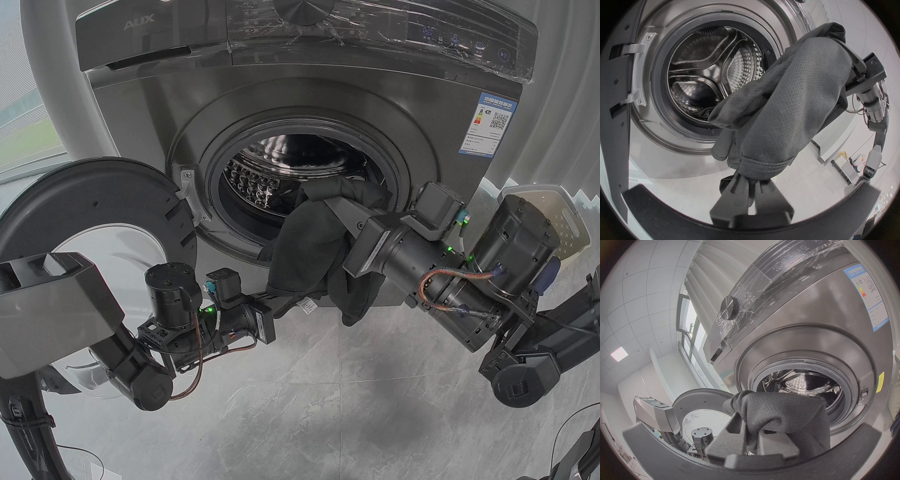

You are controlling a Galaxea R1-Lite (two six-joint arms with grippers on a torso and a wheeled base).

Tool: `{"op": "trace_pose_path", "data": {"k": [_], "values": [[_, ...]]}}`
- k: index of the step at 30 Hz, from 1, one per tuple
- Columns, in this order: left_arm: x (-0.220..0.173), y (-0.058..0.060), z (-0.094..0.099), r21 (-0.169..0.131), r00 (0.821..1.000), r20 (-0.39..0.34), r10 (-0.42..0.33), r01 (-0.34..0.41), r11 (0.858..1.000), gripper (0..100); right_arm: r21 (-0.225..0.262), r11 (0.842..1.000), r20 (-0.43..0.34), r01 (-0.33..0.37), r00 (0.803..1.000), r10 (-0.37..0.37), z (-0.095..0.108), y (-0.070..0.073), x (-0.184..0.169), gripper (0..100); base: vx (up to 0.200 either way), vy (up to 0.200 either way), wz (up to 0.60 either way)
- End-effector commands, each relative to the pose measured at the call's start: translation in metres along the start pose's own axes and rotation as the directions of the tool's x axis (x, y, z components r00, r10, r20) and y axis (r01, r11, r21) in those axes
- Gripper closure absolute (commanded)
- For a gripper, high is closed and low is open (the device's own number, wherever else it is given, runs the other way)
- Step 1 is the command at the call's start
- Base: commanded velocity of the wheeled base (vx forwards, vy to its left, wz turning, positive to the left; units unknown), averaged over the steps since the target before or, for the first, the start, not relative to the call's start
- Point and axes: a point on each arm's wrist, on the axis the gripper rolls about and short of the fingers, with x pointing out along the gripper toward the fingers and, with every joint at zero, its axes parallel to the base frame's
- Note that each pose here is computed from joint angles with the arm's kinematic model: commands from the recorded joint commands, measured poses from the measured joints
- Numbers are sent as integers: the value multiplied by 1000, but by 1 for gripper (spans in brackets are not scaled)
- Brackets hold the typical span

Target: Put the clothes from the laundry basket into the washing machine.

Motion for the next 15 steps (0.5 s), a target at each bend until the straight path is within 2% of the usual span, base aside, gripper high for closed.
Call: {"op": "trace_pose_path", "data": {"k": [1, 7, 11, 15], "values": [[-3, -6, 2, 0, 1000, 3, -12, 12, 1000, 100, 1, 1000, -5, 1, 1000, -1, -2, 0, 0, 100, 0, 0, 0], [-27, -24, 8, 6, 999, 24, -46, 46, 999, 100, 0, 1000, -7, 3, 1000, -3, -3, -1, 1, 100, 0, 0, 0], [-61, -45, 17, 17, 995, 44, -85, 85, 996, 100, -1, 1000, -31, 9, 999, -9, -13, -4, 3, 100, 0, 0, 0], [-78, -54, 21, 15, 993, 57, -102, 101, 995, 100, -3, 1000, -31, 9, 999, -9, -18, -5, 5, 100, 0, 0, 0]]}}
